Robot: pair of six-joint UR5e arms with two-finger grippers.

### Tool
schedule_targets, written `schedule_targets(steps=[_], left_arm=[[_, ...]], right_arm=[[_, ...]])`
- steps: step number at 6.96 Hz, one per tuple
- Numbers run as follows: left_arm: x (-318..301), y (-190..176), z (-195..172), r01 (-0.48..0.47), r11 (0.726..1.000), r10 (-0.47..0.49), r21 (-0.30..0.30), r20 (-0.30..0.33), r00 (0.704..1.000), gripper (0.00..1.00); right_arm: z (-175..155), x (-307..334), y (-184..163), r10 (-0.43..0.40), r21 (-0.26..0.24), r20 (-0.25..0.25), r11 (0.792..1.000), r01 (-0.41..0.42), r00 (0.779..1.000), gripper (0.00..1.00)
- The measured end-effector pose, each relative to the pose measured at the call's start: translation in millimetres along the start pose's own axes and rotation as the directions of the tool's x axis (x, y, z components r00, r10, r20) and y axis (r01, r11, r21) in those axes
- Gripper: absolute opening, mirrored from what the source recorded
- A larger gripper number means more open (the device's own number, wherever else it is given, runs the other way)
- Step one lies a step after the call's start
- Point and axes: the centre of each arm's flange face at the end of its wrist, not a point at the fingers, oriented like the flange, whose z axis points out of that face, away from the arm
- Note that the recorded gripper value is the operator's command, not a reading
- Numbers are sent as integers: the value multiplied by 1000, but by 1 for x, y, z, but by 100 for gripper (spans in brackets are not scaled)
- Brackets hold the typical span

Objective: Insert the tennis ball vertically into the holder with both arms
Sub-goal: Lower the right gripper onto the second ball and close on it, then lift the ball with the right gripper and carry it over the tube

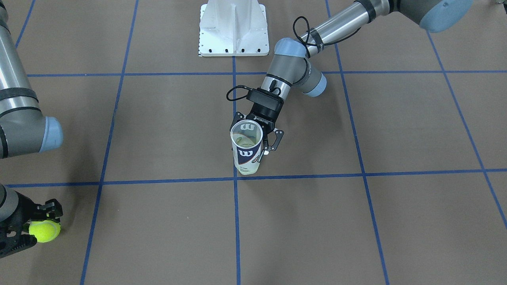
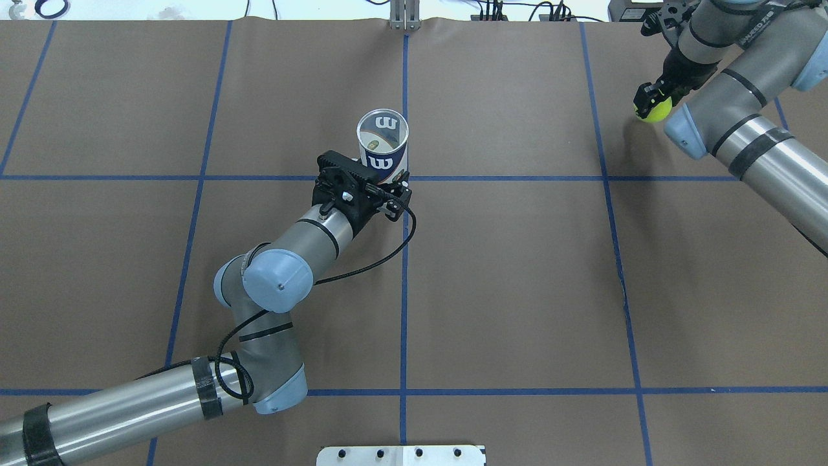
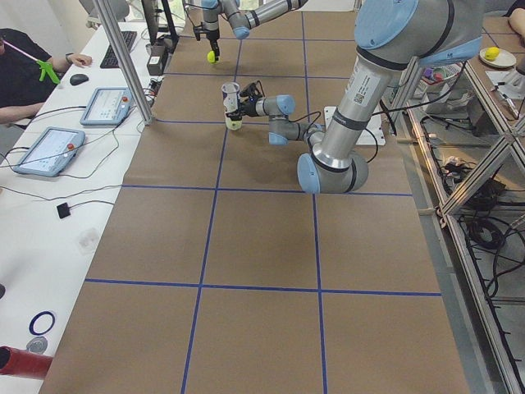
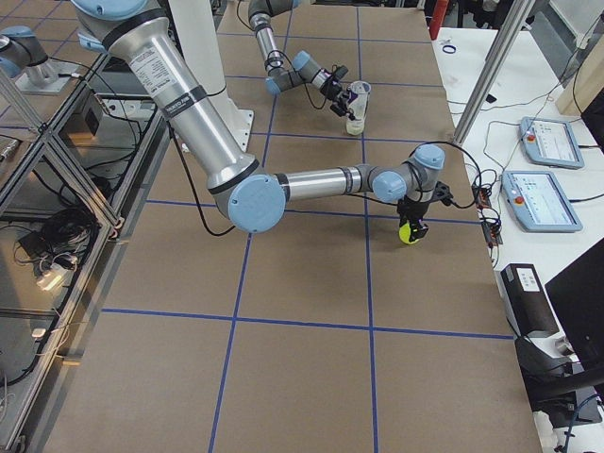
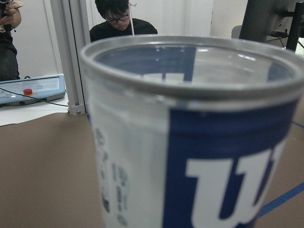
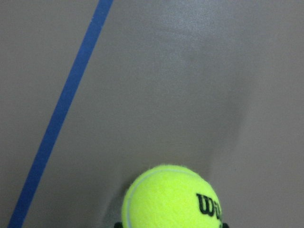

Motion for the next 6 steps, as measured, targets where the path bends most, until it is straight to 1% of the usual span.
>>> schedule_targets(steps=[1,3,4,6], left_arm=[[0,0,0,0,1000,0,0,0,1000,81],[0,1,0,0,1000,0,0,-1,1000,81],[1,2,-1,0,1000,0,-2,-2,1000,81],[4,6,-1,-2,1000,2,-7,-4,1000,81]], right_arm=[[-23,-3,-13,13,26,41,1000,-14,999,0],[-80,-34,-45,84,84,129,992,-96,988,0],[-100,-59,-54,123,99,167,985,-140,978,0],[-131,-131,-59,179,114,244,971,-211,953,0]])
